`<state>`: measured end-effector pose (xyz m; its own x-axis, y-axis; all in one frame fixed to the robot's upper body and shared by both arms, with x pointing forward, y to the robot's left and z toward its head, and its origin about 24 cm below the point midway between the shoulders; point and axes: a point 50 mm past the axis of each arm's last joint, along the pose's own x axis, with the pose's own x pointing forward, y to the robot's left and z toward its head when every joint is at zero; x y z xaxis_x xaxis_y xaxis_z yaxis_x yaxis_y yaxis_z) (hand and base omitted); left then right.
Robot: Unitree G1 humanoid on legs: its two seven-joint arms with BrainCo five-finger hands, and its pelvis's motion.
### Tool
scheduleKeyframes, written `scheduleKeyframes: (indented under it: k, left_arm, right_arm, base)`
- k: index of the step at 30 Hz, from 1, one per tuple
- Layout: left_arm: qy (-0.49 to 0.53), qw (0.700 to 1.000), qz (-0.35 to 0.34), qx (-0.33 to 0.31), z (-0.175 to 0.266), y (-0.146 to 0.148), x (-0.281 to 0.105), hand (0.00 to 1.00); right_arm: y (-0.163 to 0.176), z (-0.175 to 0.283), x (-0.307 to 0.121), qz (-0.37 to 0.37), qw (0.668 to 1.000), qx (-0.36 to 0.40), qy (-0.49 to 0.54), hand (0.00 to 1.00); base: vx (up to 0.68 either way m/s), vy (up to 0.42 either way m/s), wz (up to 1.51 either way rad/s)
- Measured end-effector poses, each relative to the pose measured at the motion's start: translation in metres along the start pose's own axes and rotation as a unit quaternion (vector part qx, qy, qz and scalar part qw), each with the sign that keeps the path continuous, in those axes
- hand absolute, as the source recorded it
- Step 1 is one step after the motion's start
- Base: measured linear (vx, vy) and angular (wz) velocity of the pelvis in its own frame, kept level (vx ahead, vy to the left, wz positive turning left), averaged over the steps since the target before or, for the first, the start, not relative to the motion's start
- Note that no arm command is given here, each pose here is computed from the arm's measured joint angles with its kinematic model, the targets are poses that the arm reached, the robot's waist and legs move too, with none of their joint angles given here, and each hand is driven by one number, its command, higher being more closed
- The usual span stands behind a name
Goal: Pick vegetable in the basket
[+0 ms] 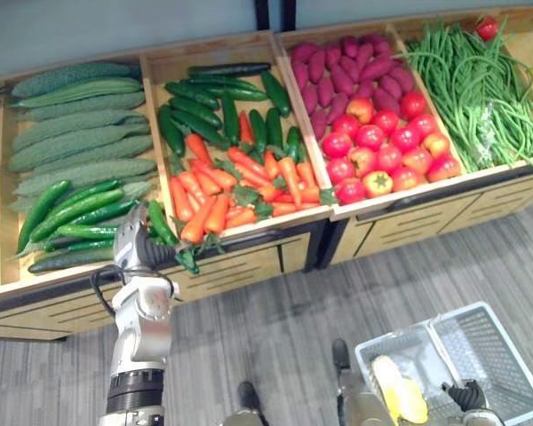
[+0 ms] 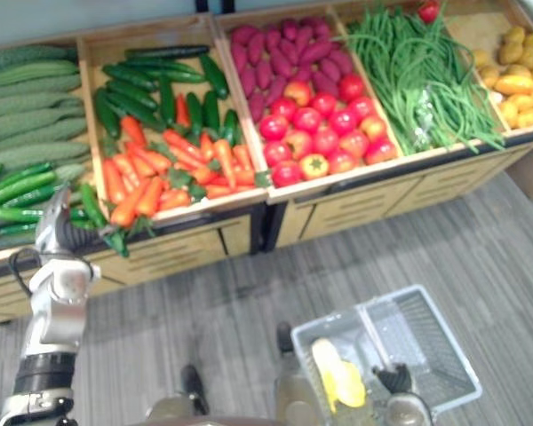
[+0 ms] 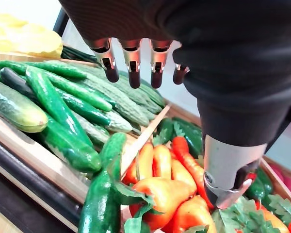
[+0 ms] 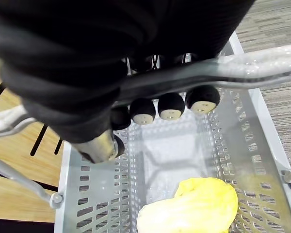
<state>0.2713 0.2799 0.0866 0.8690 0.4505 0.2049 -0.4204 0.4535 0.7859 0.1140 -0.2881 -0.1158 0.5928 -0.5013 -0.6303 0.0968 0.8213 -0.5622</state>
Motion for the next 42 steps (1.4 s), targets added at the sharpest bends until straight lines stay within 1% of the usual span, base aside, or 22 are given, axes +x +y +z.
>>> scheduleKeyframes:
  k: [5,13,22,26,27,30,32,37,42]
  left_arm:
    - [0.004,1.0,-0.002,0.015,-0.001,-0.001,0.0,0.0]
    - [0.022,0.999,-0.023,0.021,-0.008,-0.011,0.001,0.0]
    - [0.045,0.998,-0.036,0.014,-0.003,-0.024,0.026,0.0]
    - [0.053,0.998,-0.018,0.025,-0.001,-0.013,0.049,0.0]
    - [0.056,0.998,-0.016,0.022,-0.001,-0.012,0.052,1.0]
    - [0.06,0.998,0.003,0.016,0.006,-0.007,0.064,1.0]
    - [0.058,0.998,0.021,0.022,0.007,0.002,0.07,1.0]
    - [0.061,0.997,0.029,0.032,0.006,0.011,0.078,1.0]
    - [0.071,0.996,0.024,0.037,0.0,0.01,0.078,1.0]
  right_arm:
    - [-0.001,0.004,0.0,-0.001,1.0,-0.009,-0.01,1.0]
    - [-0.003,0.01,0.001,-0.006,1.0,-0.01,-0.025,1.0]
    - [-0.003,0.023,0.002,-0.004,0.998,-0.023,-0.052,1.0]
    - [-0.002,0.031,0.004,-0.004,0.998,-0.024,-0.066,1.0]
    - [-0.001,0.033,0.004,-0.004,0.997,-0.025,-0.069,1.0]
    - [0.0,0.038,0.005,-0.003,0.997,-0.029,-0.077,1.0]
    - [0.0,0.039,0.005,-0.003,0.996,-0.031,-0.081,1.0]
    - [0.002,0.04,0.005,0.0,0.996,-0.036,-0.086,1.0]
    - [0.004,0.039,0.004,0.003,0.996,-0.038,-0.083,1.0]
  base:
    - [0.01,-0.009,-0.02]
    - [0.0,-0.011,-0.02]
    - [0.01,-0.012,-0.03]
    - [0.0,-0.009,-0.04]
    - [0.02,-0.027,-0.06]
    - [0.01,-0.01,-0.02]
    - [0.02,-0.006,-0.04]
    - [0.0,0.001,-0.02]
    - [-0.01,0.0,-0.04]
